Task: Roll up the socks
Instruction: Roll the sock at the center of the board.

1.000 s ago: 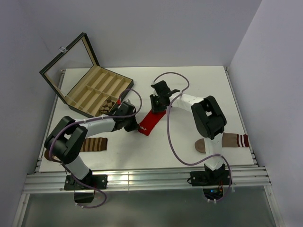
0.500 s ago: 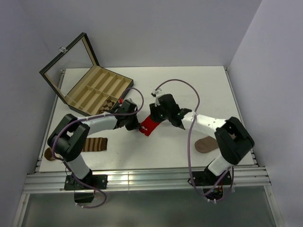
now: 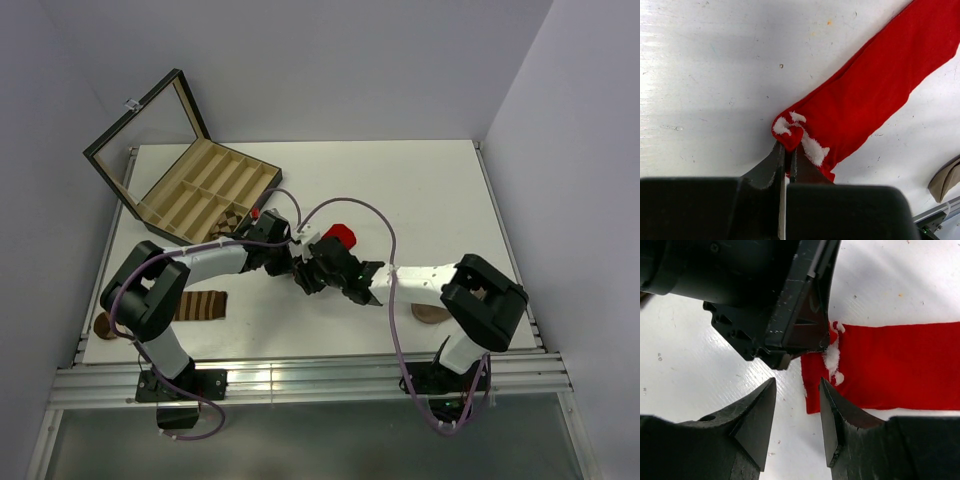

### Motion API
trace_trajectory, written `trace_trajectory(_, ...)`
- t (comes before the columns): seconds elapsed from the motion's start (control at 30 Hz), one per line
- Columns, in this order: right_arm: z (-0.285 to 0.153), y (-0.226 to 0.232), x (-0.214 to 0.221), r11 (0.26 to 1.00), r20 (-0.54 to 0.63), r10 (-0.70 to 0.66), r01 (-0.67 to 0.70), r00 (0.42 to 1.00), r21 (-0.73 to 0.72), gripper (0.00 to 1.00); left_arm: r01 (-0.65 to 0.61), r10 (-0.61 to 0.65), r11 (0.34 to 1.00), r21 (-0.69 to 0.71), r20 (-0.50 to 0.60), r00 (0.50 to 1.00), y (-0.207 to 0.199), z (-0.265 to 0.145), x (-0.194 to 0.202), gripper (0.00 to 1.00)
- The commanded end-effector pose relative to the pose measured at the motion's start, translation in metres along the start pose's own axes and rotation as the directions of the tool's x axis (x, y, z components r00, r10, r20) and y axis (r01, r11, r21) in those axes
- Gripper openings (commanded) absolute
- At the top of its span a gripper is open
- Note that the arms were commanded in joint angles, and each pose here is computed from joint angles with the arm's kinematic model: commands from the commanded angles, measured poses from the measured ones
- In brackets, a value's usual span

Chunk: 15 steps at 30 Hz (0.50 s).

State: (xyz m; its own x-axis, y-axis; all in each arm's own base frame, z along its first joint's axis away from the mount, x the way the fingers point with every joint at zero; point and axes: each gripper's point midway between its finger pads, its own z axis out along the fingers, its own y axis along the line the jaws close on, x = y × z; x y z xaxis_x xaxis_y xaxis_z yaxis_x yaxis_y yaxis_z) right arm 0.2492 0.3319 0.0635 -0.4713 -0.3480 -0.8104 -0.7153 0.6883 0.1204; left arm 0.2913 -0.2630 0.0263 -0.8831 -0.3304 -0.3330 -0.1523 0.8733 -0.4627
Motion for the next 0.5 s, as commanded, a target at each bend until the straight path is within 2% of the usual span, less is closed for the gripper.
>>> trace_trajectory(0.0,0.009,0.002,-0.002,0.999,0.034,-0.047,0.046,0.998,0.021,0.47,-0.005,0.004,0.999,-0.050,-0.028,1.000,0.010,0.001,0.008,0.00)
trace_trajectory(0.37,0.022,-0.012,0.026,0.994,-0.078,-0.058,0.065,0.995,0.086,0.47,0.012,-0.013,0.999,-0.046,-0.028,1.000,0.009,0.001,0.008,0.00)
trace_trajectory(0.47,0.018,-0.011,0.030,0.995,-0.071,-0.047,0.053,0.996,0.079,0.47,0.024,-0.026,0.998,-0.055,-0.031,0.999,0.014,0.005,0.011,0.00)
